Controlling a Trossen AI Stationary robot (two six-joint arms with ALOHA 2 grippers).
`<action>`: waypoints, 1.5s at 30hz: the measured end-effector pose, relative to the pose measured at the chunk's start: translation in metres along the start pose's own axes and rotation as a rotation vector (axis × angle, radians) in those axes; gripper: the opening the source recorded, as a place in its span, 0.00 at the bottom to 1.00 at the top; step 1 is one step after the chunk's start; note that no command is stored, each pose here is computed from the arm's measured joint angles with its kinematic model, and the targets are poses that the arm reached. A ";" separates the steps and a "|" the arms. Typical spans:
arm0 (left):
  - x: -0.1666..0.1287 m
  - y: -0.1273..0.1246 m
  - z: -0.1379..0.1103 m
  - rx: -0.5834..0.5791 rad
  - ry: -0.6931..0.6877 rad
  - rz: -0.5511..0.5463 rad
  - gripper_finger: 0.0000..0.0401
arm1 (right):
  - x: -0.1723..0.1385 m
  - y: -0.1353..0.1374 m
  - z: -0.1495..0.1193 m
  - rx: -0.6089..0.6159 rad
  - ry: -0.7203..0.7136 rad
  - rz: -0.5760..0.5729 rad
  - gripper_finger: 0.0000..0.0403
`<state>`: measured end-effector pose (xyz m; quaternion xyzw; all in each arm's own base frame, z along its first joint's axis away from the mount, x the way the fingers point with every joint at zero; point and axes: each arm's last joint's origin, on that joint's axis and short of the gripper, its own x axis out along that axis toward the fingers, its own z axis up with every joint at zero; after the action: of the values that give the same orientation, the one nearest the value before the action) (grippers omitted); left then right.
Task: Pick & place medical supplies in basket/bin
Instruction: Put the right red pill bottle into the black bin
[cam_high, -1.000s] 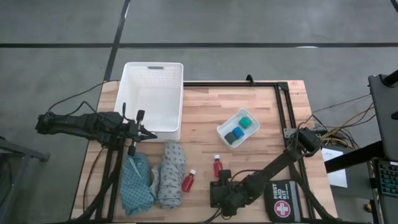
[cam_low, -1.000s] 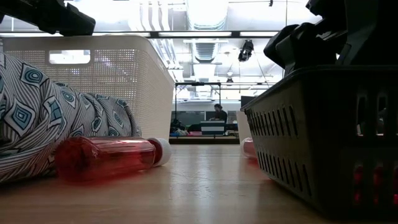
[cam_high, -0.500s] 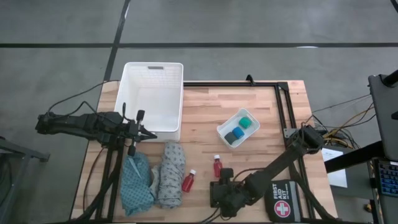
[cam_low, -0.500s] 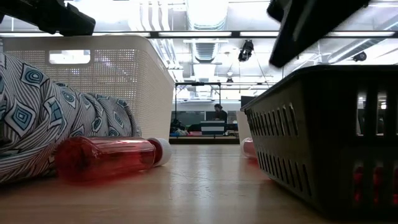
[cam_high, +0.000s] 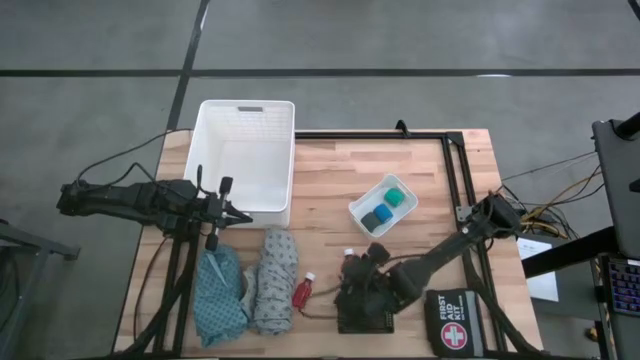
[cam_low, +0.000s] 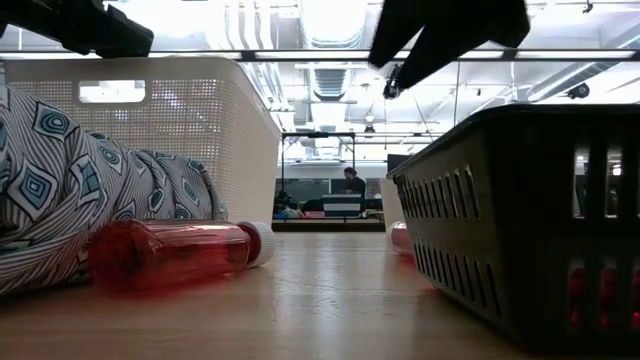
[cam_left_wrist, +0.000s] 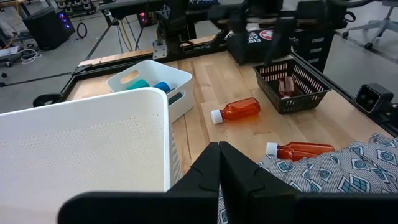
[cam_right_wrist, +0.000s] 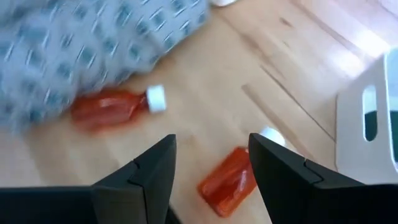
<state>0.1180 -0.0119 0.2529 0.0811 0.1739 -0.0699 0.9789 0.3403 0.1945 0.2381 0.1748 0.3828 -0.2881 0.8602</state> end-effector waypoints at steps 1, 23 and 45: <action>0.000 0.000 0.000 0.000 0.000 0.000 0.01 | 0.004 -0.003 0.003 0.037 0.000 -0.012 0.49; 0.000 0.000 0.000 0.000 0.000 0.000 0.01 | 0.057 -0.042 0.000 0.263 0.039 -0.196 0.49; 0.000 0.000 0.000 0.000 0.000 0.000 0.01 | 0.085 -0.055 -0.024 0.323 0.037 -0.146 0.58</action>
<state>0.1180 -0.0119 0.2529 0.0810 0.1739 -0.0700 0.9789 0.3383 0.1340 0.1532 0.2876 0.3589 -0.4045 0.7905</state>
